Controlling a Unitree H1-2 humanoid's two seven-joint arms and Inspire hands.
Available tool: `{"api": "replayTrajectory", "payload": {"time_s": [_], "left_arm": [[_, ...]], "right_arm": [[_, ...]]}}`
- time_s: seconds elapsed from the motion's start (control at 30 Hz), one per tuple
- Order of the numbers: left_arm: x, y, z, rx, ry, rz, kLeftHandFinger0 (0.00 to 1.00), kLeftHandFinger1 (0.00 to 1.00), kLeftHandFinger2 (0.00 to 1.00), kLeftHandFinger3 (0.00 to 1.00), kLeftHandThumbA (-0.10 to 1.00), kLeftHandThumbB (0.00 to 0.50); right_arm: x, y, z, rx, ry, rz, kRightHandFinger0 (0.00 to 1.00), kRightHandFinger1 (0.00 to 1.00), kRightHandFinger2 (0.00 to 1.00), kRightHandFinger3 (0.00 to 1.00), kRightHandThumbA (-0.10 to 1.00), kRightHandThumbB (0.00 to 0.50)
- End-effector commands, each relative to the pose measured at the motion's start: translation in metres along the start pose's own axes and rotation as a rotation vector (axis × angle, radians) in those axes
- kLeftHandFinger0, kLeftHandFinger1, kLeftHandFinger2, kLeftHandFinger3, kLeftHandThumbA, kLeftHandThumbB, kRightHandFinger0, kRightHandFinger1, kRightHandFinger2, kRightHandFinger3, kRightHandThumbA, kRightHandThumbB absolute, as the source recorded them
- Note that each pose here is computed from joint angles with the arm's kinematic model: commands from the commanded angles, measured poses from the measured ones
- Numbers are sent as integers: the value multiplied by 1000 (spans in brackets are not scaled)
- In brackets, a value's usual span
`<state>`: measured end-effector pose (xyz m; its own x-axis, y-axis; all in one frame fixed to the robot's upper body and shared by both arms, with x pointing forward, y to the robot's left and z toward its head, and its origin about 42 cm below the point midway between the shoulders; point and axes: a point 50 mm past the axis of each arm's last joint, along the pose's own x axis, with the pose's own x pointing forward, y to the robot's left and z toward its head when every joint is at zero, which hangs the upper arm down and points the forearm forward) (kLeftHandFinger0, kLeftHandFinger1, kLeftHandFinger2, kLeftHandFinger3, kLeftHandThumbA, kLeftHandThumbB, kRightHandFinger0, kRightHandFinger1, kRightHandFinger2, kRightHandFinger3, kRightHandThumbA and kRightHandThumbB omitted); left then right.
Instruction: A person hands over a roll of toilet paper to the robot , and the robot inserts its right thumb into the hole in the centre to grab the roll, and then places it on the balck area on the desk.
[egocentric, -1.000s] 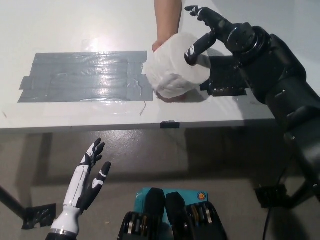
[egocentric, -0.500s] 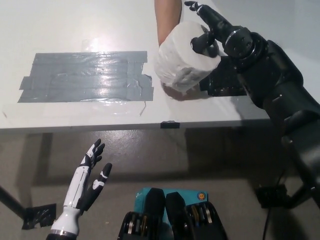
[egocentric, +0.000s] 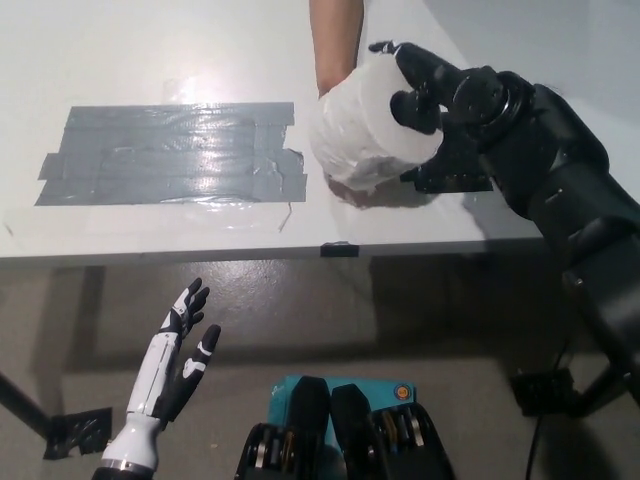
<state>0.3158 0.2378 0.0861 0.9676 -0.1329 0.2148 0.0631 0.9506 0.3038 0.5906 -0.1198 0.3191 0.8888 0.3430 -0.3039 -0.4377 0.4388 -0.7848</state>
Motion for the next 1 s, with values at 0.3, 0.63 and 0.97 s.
{"api": "replayTrajectory", "payload": {"time_s": [0.3, 0.63, 0.97], "left_arm": [[21, 6, 15, -2, -86, 15, 1000, 1000, 1000, 1000, 877, 141], [24, 6, 16, -1, -87, 7, 1000, 1000, 1000, 1000, 873, 128], [26, 5, 15, 5, -93, 8, 1000, 1000, 1000, 1000, 894, 124]], "right_arm": [[-5, -12, -16, -106, 128, 101, 50, 459, 615, 317, -100, 277], [-13, -36, -26, 283, 4, 3, 35, 562, 852, 846, -100, 282], [-18, -40, -40, 1260, -186, 30, 0, 416, 937, 1000, -100, 152]]}}
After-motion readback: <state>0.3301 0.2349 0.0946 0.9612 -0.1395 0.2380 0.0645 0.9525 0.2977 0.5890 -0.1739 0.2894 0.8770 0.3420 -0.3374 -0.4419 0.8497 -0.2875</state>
